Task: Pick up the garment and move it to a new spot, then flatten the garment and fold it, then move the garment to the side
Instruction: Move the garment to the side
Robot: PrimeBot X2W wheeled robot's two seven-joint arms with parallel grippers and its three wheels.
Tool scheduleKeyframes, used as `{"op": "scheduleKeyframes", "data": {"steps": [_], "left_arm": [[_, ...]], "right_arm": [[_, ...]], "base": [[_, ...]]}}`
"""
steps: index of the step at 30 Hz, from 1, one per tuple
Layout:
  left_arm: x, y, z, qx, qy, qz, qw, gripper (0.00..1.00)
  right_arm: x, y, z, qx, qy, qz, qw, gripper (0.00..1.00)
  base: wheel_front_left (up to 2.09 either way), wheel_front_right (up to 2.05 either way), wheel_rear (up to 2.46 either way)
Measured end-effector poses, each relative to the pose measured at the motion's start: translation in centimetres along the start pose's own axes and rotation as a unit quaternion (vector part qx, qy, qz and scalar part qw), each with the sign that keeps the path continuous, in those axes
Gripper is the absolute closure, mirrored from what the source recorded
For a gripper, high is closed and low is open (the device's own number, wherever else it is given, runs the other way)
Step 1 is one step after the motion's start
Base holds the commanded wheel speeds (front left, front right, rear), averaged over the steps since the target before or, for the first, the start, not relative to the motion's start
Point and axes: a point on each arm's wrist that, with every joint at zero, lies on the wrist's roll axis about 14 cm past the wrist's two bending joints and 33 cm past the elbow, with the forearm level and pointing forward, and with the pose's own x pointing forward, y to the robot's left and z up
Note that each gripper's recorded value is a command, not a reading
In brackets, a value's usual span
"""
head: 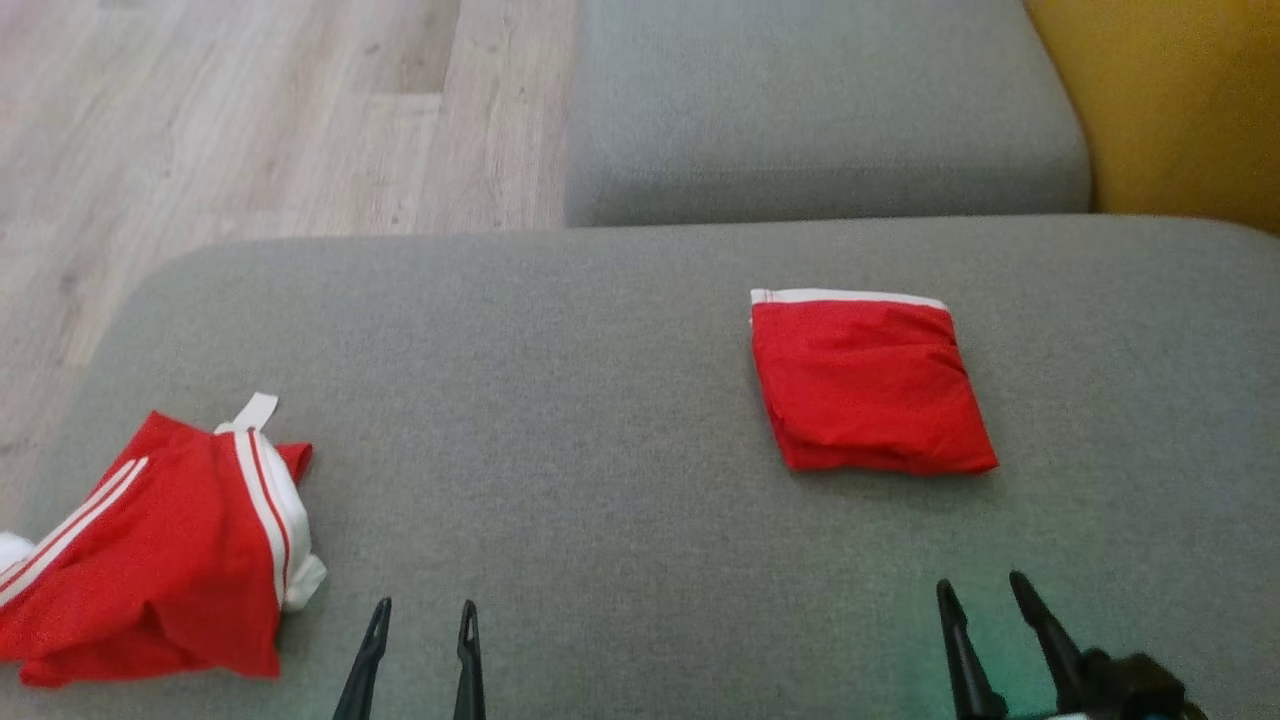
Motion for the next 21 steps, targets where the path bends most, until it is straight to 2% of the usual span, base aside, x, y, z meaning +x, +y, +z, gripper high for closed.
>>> {"op": "scheduleKeyframes", "data": {"steps": [4, 9, 18, 21], "left_arm": [[0.5, -0.1, 0.0, -0.005, 0.003, 0.002, 1.0, 0.0], [1.6, -0.2, -0.2, -0.008, 0.012, 0.002, 1.0, 0.0], [4.8, -0.8, -0.5, -0.009, 0.02, -0.004, 1.0, 0.0], [5.5, -1.0, -0.7, -0.008, 0.023, -0.007, 1.0, 0.0]], "right_arm": [[1.8, -0.9, -0.2, 0.005, 0.008, -0.009, 1.0, 0.0], [6.4, -2.4, 0.4, -0.012, 0.026, -0.008, 1.0, 0.0], [14.0, -9.9, 1.8, -0.031, 0.099, -0.063, 0.993, 0.0], [15.4, -10.6, 0.5, -0.018, 0.136, -0.065, 0.988, 0.0]], "base": [[0.0, 0.0, 0.0], [0.0, 0.0, 0.0], [0.0, 0.0, 0.0], [0.0, 0.0, 0.0]]}}
